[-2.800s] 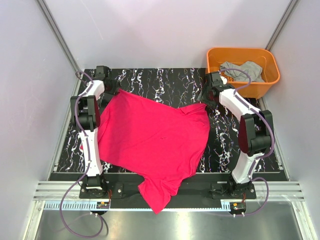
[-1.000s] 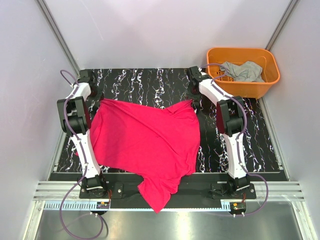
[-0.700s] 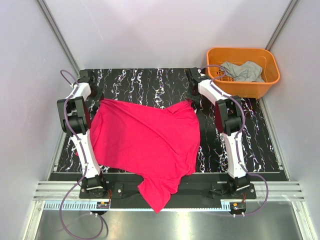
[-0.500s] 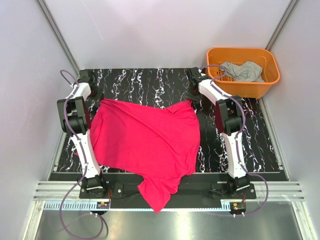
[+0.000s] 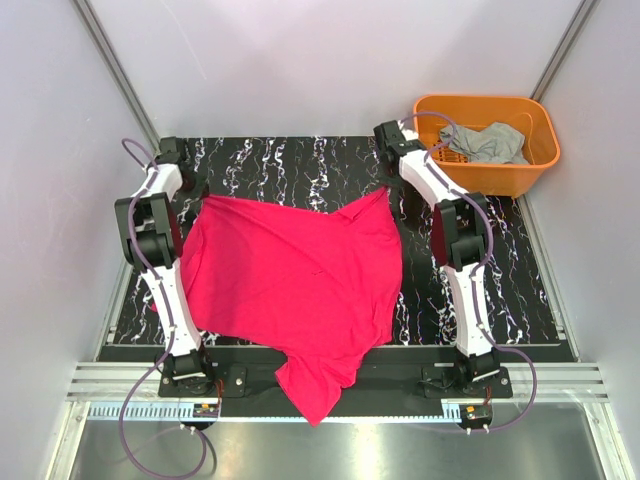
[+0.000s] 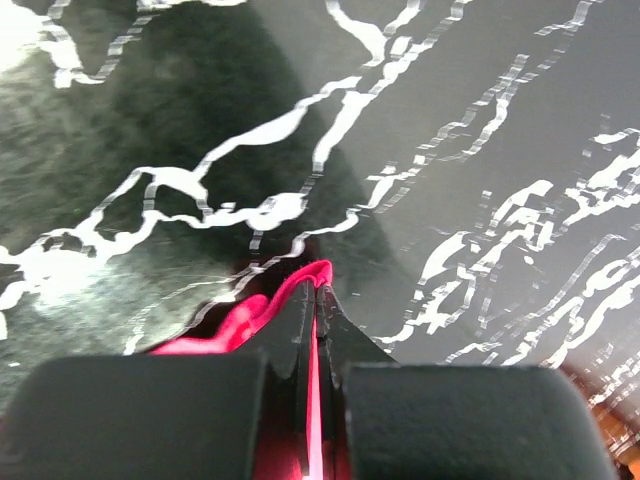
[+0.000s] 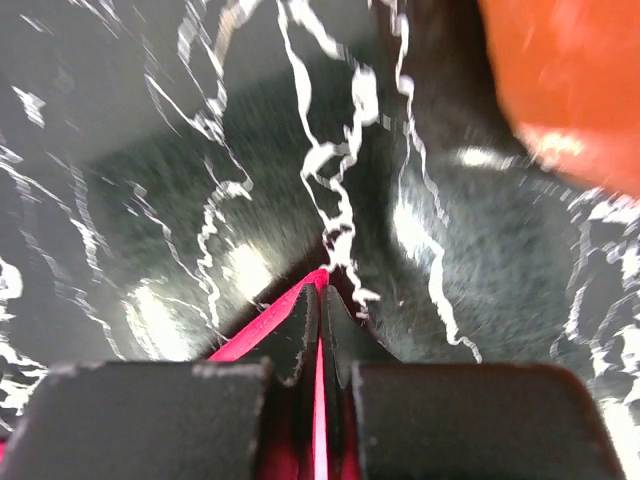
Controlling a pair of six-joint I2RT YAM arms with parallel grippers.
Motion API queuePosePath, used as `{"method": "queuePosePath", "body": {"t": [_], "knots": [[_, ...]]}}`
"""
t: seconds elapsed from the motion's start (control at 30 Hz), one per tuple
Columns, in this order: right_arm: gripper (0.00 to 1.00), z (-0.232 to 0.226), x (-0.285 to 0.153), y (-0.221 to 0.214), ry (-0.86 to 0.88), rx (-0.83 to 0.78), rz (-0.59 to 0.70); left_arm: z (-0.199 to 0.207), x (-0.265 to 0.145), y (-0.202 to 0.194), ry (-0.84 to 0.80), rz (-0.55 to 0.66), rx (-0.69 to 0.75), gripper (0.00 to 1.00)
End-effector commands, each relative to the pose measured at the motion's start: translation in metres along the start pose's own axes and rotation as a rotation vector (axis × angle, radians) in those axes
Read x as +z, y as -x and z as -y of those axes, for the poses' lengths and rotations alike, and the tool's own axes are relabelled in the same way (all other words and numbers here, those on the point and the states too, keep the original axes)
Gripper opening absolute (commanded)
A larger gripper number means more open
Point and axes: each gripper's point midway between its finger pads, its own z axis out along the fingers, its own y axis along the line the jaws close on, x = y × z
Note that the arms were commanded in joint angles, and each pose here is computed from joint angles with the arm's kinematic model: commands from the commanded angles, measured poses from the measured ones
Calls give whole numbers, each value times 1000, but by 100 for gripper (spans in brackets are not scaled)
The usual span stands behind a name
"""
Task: Fold and stack the t-shirts
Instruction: Fold the tshirt
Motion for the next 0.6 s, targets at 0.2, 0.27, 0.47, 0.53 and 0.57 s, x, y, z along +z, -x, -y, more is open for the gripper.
{"method": "queuePosePath", "body": {"t": [0.2,0.27,0.47,0.53,0.57], "knots": [[0,1,-53,81,11,-99,203,51,-7,-1,-149,-23,74,0],[0,4,-59,81,7,-111,204,59,-11,0,-175,-22,101,0],[0,6,-83,66,61,-121,155,64,-18,-6,-203,-42,147,0],[0,10,-90,53,79,-116,119,60,-21,-9,-196,-49,152,0],[0,9,-94,48,101,-112,101,58,-23,-9,-195,-48,160,0]]}}
